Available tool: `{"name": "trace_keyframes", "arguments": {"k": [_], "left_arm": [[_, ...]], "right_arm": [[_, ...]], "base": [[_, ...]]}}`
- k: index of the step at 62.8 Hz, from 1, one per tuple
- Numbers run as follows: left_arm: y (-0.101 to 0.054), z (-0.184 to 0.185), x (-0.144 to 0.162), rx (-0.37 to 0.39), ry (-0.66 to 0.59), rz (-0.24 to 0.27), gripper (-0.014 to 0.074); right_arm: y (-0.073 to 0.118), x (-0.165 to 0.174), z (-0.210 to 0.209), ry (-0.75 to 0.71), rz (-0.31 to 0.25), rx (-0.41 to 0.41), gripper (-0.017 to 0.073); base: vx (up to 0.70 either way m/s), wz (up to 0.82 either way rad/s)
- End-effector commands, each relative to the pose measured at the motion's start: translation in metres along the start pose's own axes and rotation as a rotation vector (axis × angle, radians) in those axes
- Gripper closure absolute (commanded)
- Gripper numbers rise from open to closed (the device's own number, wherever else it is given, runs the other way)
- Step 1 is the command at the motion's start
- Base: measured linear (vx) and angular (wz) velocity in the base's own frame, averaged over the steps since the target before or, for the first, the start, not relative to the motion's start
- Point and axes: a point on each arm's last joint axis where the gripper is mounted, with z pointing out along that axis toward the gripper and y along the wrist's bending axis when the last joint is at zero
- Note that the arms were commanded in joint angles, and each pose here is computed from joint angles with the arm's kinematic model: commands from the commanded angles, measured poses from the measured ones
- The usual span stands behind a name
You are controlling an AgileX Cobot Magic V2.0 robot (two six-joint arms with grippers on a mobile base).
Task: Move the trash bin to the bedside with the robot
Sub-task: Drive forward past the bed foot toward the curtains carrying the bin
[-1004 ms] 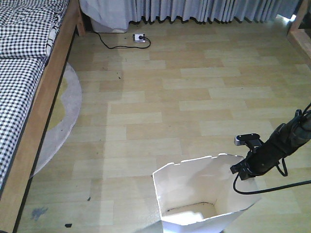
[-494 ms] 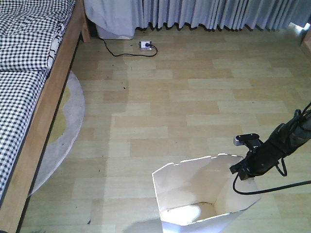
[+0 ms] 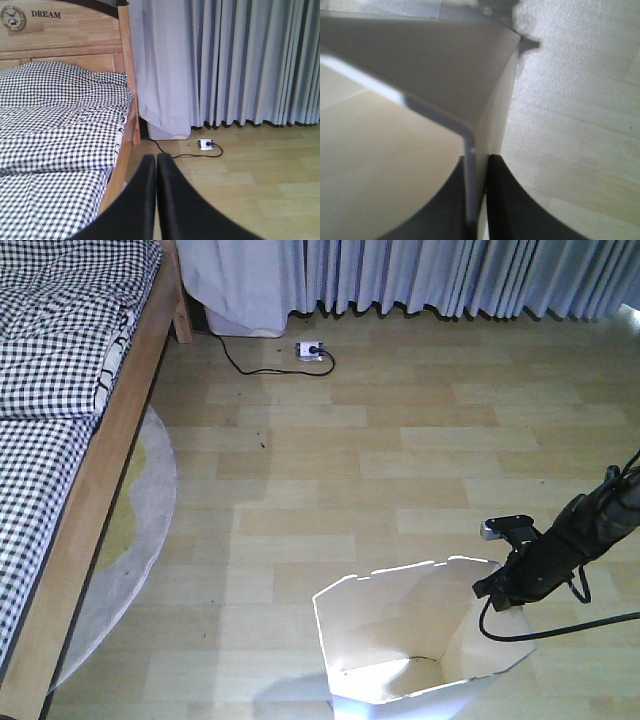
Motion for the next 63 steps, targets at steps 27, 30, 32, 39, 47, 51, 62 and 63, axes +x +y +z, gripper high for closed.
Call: {"name": "trace_keyframes", "arguments": {"k": [27,30,32,39,47,51,62,63], "left_arm": [[-0.0005,-0.0020,-0.0139,0.005,-0.099,-0.009,0.0600],[-0.0005,-0.0020,-0.0139,0.005,-0.099,-0.009,0.0600],[-0.0005,-0.0020,-0.0139,0.005,-0.099,-0.009,0.0600],[-0.0005,-0.0020,-0.0139,0.005,-0.099,-0.009,0.0600],[-0.0005,-0.0020,-0.0139,0.005,-0.099,-0.009,0.0600],[-0.0005,-0.0020,-0.0139,0.005,-0.099,-0.009,0.0600],[-0.0005,-0.0020,-0.0139,0.005,-0.099,-0.009,0.0600],[-0.0005,-0.0020,-0.0139,0.005,-0.099,-0.009,0.0600]], "right_arm": [[0.0069,-0.0135,-0.0283,-0.031,0.004,-0.059,0.0566],[0.0069,-0.0135,-0.0283,-0.031,0.004,-0.059,0.0566],[0.0069,-0.0135,-0.0283,-0.031,0.004,-0.059,0.0566],[0.0069,-0.0135,-0.0283,-0.031,0.004,-0.059,0.0566],[0.0069,-0.0135,-0.0283,-0.031,0.004,-0.059,0.0566],[0.0069,-0.0135,-0.0283,-0.031,0.004,-0.059,0.0566],[0.0069,-0.0135,-0.0283,-0.031,0.004,-0.059,0.0566],[0.0069,-0.0135,-0.0283,-0.031,0.004,-0.059,0.0566]], "base": [[0.27,-0.01],[0.26,-0.02],[0.26,-0.02],[0.26,-0.02],[0.25,-0.01],[0.24,-0.02],[0.24,-0.02],[0.23,-0.03]]}}
